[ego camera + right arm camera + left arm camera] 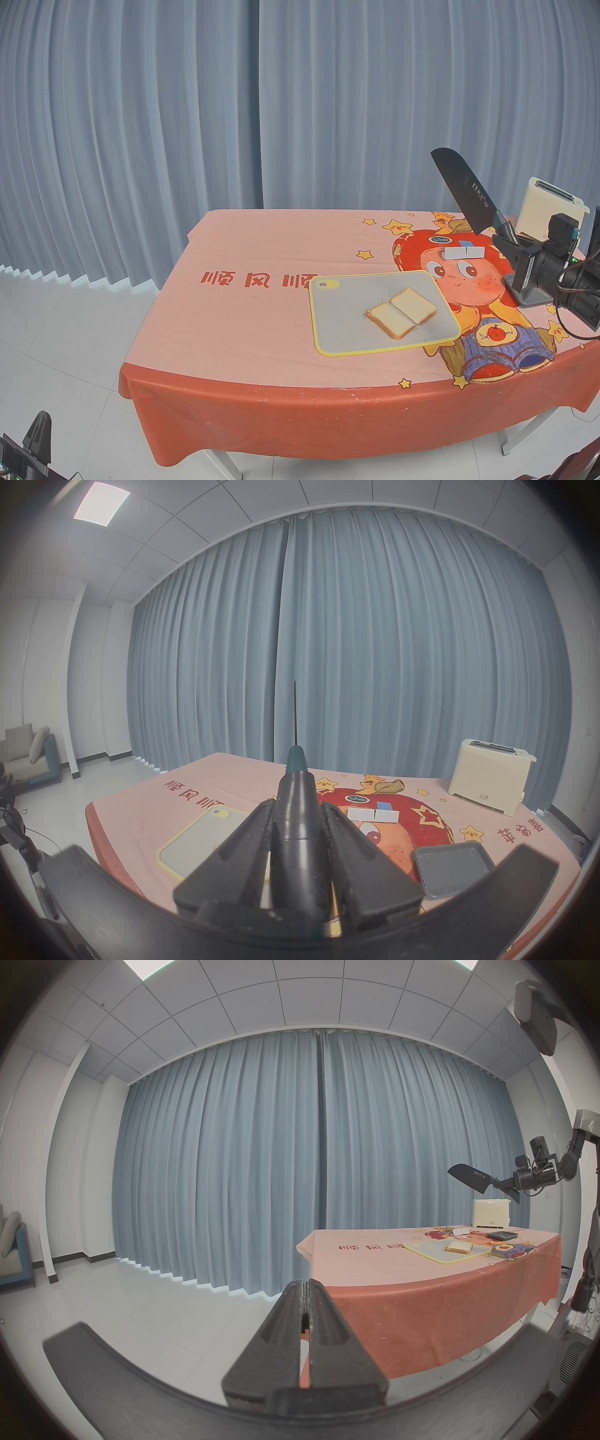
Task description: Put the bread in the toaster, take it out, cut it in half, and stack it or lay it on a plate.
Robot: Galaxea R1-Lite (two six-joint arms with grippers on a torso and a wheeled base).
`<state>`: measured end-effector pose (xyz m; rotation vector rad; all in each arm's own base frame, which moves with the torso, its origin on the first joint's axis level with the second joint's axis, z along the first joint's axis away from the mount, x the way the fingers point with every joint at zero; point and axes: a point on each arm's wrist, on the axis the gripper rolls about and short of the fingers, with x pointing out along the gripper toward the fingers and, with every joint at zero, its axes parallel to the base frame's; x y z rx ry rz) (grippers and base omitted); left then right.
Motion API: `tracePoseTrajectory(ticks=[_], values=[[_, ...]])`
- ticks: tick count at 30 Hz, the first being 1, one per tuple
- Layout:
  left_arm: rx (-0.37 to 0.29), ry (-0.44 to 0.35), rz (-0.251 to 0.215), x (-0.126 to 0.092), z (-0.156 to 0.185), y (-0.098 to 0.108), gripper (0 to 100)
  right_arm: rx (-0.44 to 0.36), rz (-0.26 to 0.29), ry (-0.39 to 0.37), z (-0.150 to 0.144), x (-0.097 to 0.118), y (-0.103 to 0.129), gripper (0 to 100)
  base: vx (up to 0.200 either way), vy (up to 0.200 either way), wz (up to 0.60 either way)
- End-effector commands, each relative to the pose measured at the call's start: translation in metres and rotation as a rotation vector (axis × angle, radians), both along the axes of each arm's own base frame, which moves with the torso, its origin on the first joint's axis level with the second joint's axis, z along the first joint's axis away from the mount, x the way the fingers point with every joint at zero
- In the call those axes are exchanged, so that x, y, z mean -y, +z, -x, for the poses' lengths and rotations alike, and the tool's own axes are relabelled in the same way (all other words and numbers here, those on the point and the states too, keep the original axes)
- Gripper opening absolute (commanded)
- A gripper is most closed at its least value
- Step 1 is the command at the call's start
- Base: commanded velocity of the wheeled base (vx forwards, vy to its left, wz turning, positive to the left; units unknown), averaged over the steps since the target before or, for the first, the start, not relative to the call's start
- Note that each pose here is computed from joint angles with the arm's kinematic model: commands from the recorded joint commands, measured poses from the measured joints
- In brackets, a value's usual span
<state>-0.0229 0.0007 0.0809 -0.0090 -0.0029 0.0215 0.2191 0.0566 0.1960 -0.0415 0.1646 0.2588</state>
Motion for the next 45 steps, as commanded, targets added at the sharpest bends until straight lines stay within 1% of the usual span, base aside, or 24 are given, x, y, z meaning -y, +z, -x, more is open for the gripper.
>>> tracePoseTrajectory(ticks=[1, 15, 16, 22, 45], values=[[-0.017, 0.0, 0.0, 0.0, -0.0012, -0.0049, 0, -0.002, 0.001, 0.0, -0.0002, -0.0002, -0.0006, 0, 0.0, 0.0, 0.0], [-0.017, 0.0, 0.0, 0.0, -0.0012, -0.0049, 0, 0.001, 0.0, -0.001, -0.0007, 0.0004, 0.0003, 0, 0.0, 0.0, 0.0], [-0.017, 0.0, 0.0, 0.0, -0.0012, -0.0049, 0, -0.001, 0.0, -0.014, -0.0019, 0.0039, -0.0001, 0, 0.0, 0.0, 0.0], [-0.017, 0.0, 0.0, 0.0, -0.0012, -0.0049, 0, 0.004, -0.002, -0.031, -0.0041, 0.008, 0.001, 0, 0.0, 0.0, 0.0], [-0.017, 0.0, 0.0, 0.0, -0.0012, -0.0049, 0, 0.005, -0.003, -0.035, -0.0063, 0.0083, 0.002, 0, 0.0, 0.0, 0.0]])
